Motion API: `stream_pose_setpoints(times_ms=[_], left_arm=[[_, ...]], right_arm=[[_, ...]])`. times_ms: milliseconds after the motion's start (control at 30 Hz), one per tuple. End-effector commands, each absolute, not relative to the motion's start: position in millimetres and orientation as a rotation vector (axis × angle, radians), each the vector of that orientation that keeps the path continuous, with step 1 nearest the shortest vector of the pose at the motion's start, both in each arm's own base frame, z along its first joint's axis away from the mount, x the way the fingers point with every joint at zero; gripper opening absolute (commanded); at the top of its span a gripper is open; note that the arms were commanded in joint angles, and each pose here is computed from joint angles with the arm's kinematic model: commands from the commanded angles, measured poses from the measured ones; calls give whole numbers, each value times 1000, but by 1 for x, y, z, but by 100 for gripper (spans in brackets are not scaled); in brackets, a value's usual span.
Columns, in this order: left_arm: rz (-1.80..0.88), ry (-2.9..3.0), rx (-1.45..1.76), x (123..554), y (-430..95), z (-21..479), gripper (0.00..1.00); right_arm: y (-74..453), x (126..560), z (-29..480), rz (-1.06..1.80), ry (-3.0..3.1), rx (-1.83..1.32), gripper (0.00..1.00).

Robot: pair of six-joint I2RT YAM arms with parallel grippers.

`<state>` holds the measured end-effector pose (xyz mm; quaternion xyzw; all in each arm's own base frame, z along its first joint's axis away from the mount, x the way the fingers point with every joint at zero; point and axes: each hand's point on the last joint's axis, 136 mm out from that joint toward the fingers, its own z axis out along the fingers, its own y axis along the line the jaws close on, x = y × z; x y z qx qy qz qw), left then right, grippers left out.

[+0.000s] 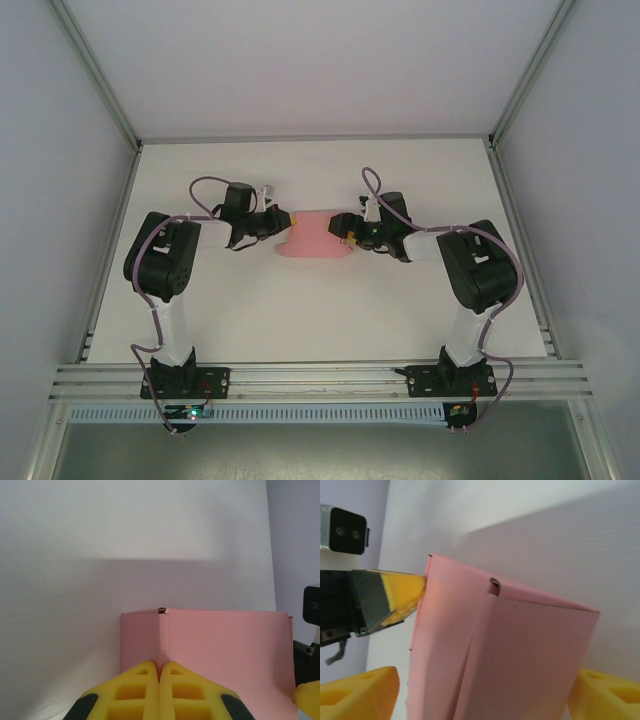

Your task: Assemble paper box

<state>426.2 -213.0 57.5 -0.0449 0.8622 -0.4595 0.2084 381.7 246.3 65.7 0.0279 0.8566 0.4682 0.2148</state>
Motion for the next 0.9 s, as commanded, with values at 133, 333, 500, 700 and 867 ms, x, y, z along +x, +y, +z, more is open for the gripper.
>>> stream_pose_setpoints(times_ms=[133, 333, 500, 700, 867], left_arm=[[-1210, 2583, -270, 399, -198, 6, 0], [-1213, 2569, -265, 401, -198, 9, 0], [-1202, 2549, -254, 405, -198, 19, 0], [-1192, 2445, -194, 419, -200, 56, 18], [-1077, 2342, -66, 431, -196, 105, 67]], right_arm=[[252, 395, 90, 1439, 2273, 87, 65], [250, 397, 96, 1480, 2226, 108, 44], [247, 398, 98, 1490, 2216, 133, 35], [241, 401, 103, 1485, 2188, 149, 22], [235, 402, 115, 1460, 2164, 134, 19]])
